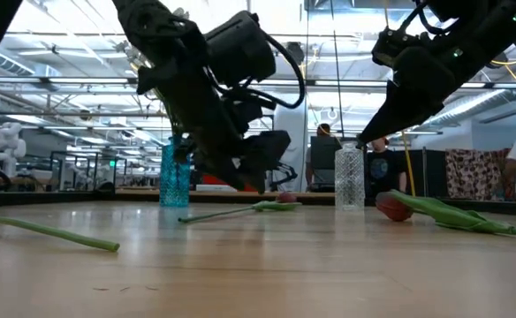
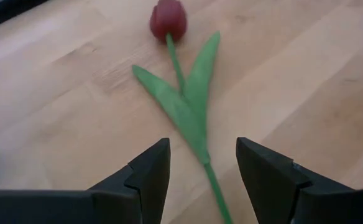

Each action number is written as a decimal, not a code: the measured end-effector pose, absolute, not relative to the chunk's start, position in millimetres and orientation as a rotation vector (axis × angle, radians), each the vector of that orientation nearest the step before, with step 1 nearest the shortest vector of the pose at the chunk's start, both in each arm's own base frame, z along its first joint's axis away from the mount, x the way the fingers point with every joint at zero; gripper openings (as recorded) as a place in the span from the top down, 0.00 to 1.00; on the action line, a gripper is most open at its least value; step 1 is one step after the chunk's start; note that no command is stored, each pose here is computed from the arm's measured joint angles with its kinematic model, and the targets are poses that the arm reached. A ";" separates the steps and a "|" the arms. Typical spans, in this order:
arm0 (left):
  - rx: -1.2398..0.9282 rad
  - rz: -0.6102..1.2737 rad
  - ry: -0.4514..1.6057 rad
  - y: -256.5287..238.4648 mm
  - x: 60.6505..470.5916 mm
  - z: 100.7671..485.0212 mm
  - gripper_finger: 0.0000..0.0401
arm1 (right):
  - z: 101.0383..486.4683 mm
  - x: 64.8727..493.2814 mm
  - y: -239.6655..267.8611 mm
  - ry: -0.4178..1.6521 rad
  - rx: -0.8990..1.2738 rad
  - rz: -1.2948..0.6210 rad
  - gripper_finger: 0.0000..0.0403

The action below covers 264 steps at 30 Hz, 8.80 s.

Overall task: Sort flowers into vase by color
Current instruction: Put the top red tulip into the transparent vase

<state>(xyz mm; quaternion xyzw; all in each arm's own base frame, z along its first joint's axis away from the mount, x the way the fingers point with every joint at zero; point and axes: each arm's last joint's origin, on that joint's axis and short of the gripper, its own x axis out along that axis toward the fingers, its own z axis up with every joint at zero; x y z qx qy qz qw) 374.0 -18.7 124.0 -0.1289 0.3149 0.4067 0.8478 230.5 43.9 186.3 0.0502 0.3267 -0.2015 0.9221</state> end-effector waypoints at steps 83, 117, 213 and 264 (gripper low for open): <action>-0.358 0.694 0.781 3.3 370.0 143.3 0.99 | 186.9 230.9 43.5 0.656 0.102 -0.434 0.85; -0.020 0.339 0.134 -24.2 348.8 306.2 1.00 | 209.4 241.1 61.3 0.193 0.151 -0.342 0.85; 0.017 -0.103 -0.315 -32.0 398.7 275.1 1.00 | 275.3 210.7 37.2 -0.422 0.053 0.064 0.34; -0.028 -0.060 -0.197 -26.5 405.2 258.0 0.56 | 264.8 222.3 33.1 -0.388 0.044 0.029 0.98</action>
